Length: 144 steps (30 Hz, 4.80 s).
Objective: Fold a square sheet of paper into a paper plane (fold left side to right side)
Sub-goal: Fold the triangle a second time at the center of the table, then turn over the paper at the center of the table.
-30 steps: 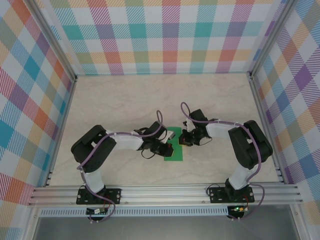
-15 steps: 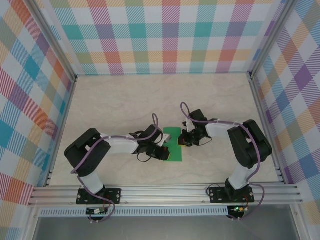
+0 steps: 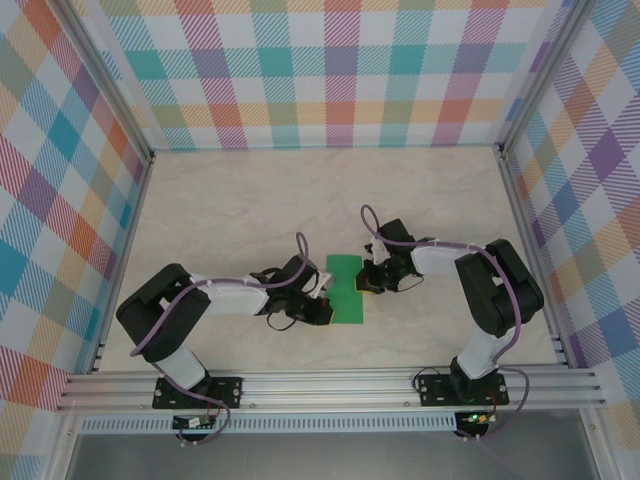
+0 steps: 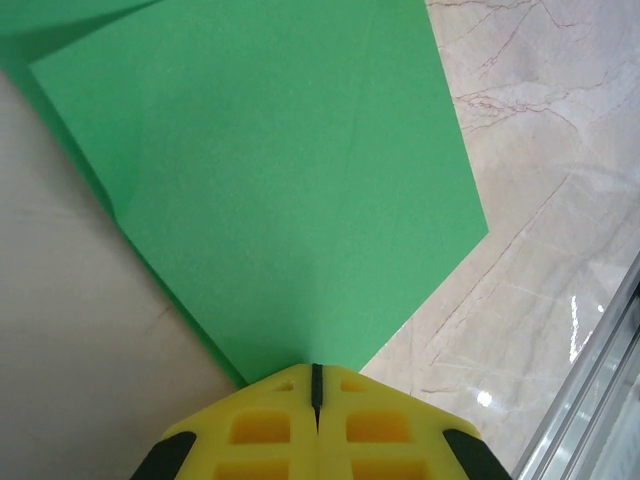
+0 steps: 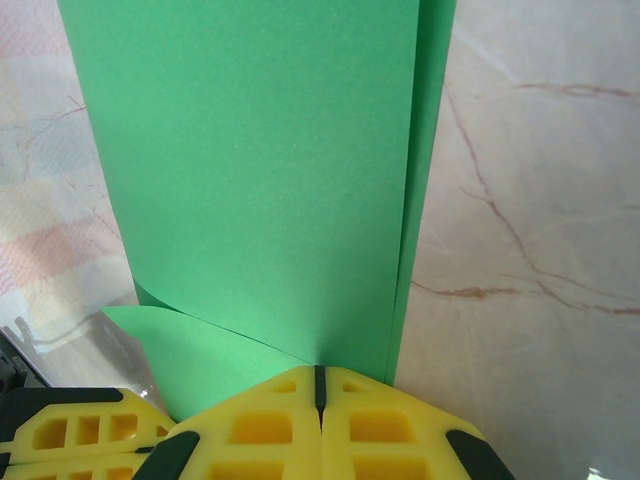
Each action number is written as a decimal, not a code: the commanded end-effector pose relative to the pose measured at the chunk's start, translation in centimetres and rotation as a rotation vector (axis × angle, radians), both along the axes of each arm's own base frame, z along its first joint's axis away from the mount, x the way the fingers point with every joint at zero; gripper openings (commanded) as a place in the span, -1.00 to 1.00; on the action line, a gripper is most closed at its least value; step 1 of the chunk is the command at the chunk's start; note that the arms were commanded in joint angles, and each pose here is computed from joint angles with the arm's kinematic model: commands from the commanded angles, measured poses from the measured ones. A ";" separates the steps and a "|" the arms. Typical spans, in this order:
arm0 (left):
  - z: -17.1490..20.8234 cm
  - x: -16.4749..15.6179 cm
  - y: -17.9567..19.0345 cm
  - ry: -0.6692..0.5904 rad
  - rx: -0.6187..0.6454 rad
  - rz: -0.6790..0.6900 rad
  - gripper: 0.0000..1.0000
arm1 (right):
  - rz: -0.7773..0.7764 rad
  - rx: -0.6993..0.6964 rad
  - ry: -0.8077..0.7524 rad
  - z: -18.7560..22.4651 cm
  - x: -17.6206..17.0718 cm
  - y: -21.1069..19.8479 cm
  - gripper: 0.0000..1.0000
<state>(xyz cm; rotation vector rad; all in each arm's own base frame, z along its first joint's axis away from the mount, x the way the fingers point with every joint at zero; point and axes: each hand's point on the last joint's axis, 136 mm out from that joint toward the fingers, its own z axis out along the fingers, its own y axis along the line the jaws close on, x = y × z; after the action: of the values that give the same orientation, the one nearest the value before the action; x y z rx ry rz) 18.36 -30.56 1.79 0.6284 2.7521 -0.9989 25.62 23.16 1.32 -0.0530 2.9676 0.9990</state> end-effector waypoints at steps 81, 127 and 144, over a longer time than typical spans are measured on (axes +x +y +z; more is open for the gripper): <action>3.5 8.1 2.1 -0.060 -0.068 0.278 -0.83 | -0.005 0.284 -0.078 5.3 -0.5 4.6 -0.61; 39.9 3.0 0.4 -0.393 -0.961 0.018 -0.08 | 0.304 0.853 -0.866 41.3 -4.7 3.5 -1.00; 34.0 4.6 2.0 -0.406 -0.662 0.154 -0.87 | 0.096 0.473 -0.825 35.1 -3.4 -0.1 0.20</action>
<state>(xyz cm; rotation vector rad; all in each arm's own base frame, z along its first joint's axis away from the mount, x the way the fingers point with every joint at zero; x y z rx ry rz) 22.90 -29.65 36.95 0.4283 1.8462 -1.6043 21.45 24.87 39.08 -0.5636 1.8286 1.4733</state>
